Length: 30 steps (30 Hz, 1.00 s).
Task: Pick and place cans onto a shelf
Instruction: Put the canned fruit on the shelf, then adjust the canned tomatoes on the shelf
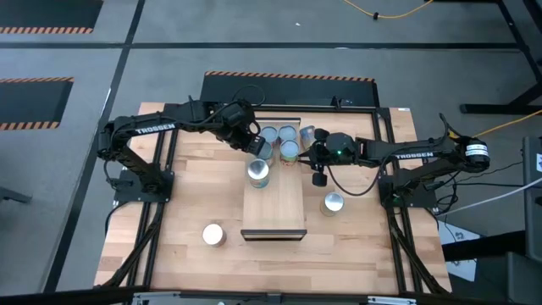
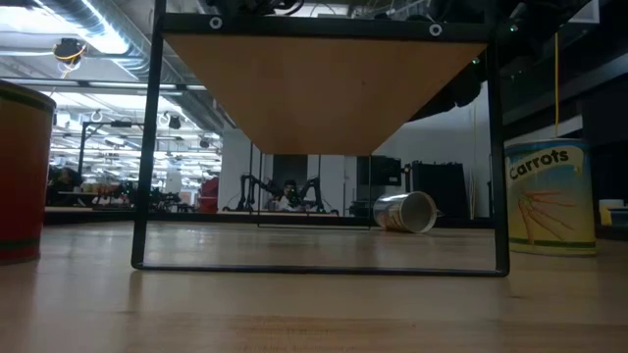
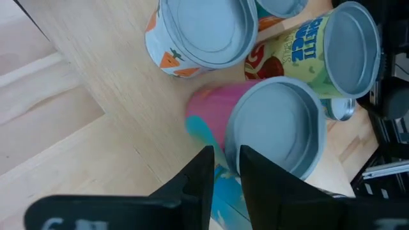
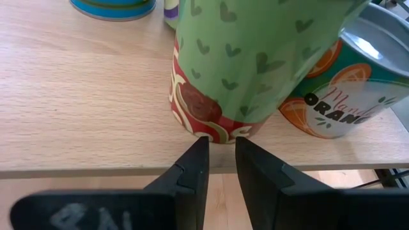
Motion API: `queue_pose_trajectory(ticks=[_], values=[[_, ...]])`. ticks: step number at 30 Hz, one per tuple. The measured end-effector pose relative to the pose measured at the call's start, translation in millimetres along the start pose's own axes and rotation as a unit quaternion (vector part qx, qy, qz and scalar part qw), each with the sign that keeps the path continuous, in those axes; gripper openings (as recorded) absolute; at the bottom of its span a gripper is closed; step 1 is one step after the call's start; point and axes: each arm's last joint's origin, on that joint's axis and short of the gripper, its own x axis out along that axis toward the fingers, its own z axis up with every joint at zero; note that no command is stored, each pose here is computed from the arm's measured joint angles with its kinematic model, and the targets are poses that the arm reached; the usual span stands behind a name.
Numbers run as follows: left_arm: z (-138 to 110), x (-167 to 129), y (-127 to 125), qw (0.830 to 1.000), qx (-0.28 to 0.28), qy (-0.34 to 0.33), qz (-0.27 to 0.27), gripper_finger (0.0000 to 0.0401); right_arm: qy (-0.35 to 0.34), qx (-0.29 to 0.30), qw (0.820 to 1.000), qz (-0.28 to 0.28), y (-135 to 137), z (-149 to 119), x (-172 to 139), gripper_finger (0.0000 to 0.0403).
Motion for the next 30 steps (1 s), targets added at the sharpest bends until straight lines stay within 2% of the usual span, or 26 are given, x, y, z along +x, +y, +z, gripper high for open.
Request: queue_pose_trajectory(ticks=[7,20,26,30], values=[[0,-3,0,1.000,0.000,-0.004,-0.004,0.0067,0.001,0.000,1.000,0.000,0,0,0,0.0083],[6,-5,-8,0.998,0.010,-0.040,-0.046,0.0067,0.001,-0.001,1.000,0.000,0,0,0,0.0083],[8,-26,-8,0.994,0.016,-0.083,-0.062,0.0067,0.001,-0.001,1.000,0.000,0,0,0,0.0083],[5,-51,-7,0.988,0.038,-0.122,-0.082,0.0067,-0.004,-0.002,1.000,-0.001,0,1,-4,0.0083]])
